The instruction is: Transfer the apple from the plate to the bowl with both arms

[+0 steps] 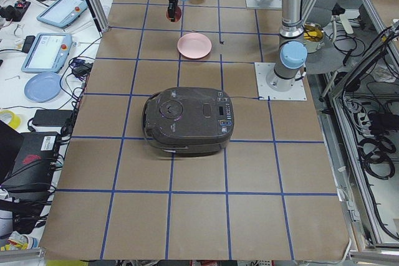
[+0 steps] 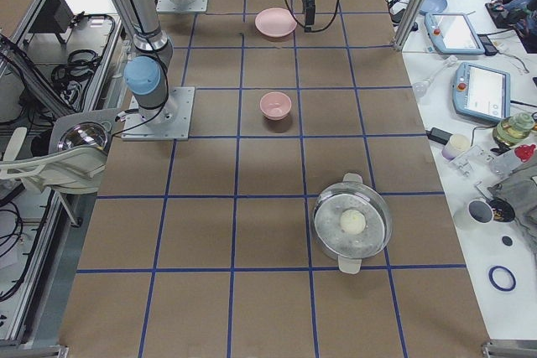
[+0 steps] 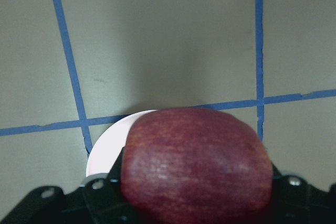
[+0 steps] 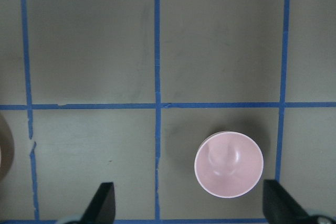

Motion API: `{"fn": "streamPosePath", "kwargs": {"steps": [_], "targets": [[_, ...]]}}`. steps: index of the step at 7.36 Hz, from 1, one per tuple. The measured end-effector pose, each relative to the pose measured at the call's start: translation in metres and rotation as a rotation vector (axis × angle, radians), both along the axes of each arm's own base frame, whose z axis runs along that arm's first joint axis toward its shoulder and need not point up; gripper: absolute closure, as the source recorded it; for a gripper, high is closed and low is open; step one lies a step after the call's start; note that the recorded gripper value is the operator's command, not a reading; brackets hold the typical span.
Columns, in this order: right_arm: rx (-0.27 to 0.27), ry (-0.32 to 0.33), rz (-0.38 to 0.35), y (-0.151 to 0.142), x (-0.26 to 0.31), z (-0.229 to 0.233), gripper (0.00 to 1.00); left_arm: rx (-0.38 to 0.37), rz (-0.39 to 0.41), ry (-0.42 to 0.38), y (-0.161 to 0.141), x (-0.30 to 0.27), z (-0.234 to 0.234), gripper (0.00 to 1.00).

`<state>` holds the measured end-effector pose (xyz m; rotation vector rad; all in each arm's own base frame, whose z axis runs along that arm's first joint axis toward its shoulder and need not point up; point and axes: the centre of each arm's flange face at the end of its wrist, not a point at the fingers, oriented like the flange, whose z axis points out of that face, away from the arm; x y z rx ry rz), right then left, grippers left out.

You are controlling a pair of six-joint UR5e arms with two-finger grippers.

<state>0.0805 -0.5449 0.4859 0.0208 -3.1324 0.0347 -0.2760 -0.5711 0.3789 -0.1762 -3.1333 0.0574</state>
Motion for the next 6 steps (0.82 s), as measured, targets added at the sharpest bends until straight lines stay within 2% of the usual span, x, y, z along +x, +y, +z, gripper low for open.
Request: {"fn": "streamPosePath", "kwargs": {"steps": [2, 3, 4, 6], "targets": [[0.094, -0.031, -0.019, 0.006, -0.091, -0.065, 0.04, -0.033, -0.022, 0.004, 0.016, -0.022, 0.023, 1.00], [0.113, -0.046, -0.043, 0.014, -0.127, -0.109, 0.09, -0.044, -0.032, 0.010, 0.022, -0.026, 0.031, 1.00], [0.110, -0.050, -0.056, 0.021, -0.145, -0.157, 0.13, -0.056, -0.034, 0.019, 0.024, -0.024, 0.039, 1.00], [0.122, -0.063, -0.065, 0.041, -0.148, -0.238, 0.31, -0.068, -0.024, 0.053, 0.021, -0.016, 0.043, 1.00]]}}
